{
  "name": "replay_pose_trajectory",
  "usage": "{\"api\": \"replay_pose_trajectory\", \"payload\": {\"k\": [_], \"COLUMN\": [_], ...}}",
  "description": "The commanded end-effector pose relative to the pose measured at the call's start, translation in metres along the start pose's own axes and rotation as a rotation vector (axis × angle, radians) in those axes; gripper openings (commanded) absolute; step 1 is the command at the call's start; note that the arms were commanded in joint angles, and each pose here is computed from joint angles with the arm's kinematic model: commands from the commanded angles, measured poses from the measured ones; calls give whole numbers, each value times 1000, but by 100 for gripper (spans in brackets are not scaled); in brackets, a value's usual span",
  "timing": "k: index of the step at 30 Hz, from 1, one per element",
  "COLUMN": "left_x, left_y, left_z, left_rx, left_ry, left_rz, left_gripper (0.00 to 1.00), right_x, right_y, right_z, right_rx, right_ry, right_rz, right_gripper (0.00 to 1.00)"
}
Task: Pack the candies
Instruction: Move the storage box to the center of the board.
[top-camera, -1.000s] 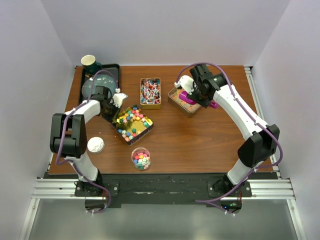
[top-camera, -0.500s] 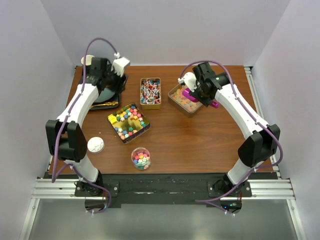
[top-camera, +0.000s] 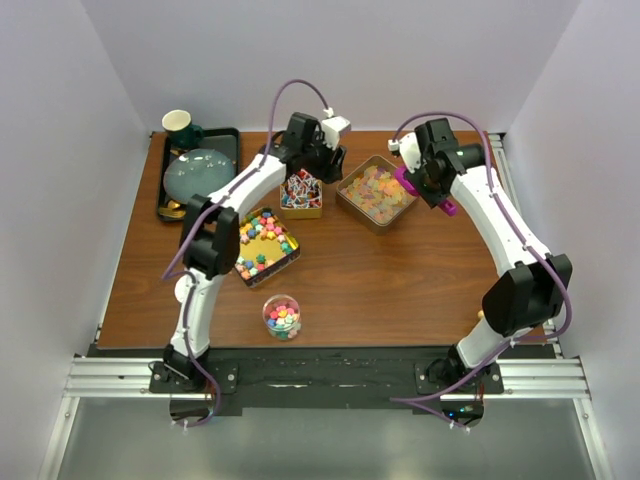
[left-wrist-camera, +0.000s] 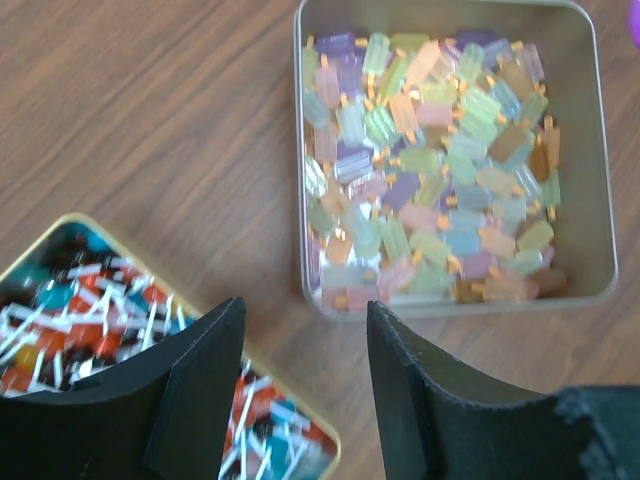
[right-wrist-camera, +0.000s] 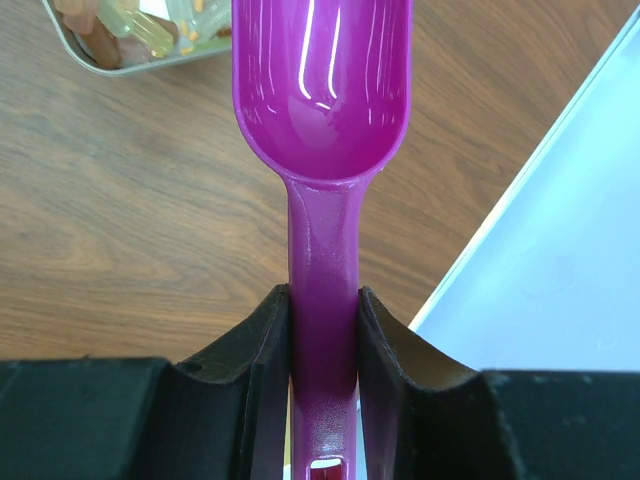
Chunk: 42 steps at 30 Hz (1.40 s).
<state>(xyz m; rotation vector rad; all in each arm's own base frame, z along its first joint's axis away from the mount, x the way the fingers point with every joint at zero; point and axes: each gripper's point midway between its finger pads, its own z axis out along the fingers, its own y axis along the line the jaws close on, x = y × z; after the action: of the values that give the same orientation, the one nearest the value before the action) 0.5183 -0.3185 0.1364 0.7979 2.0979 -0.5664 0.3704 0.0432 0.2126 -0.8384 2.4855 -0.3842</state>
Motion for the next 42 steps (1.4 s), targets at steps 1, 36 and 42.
{"api": "replay_pose_trajectory", "payload": {"k": [1,36,42], "left_x": [-68,73,72], "left_y": [13,-48,-53], "left_z": [-1,14,-9], "left_rx": [-39,110,177], "left_ry": [-197,119,86], "left_rz": [26,265,440], "left_gripper": [58,16,11], "right_x": [8,3,9], "right_y": [-15,3,29], "right_z": [-13,-10,-27], "right_rx": [42,-138,-311], "right_ry": [-38,-44,-105], "right_rz": [73,-73,-363], "right_gripper": [0,0,0]}}
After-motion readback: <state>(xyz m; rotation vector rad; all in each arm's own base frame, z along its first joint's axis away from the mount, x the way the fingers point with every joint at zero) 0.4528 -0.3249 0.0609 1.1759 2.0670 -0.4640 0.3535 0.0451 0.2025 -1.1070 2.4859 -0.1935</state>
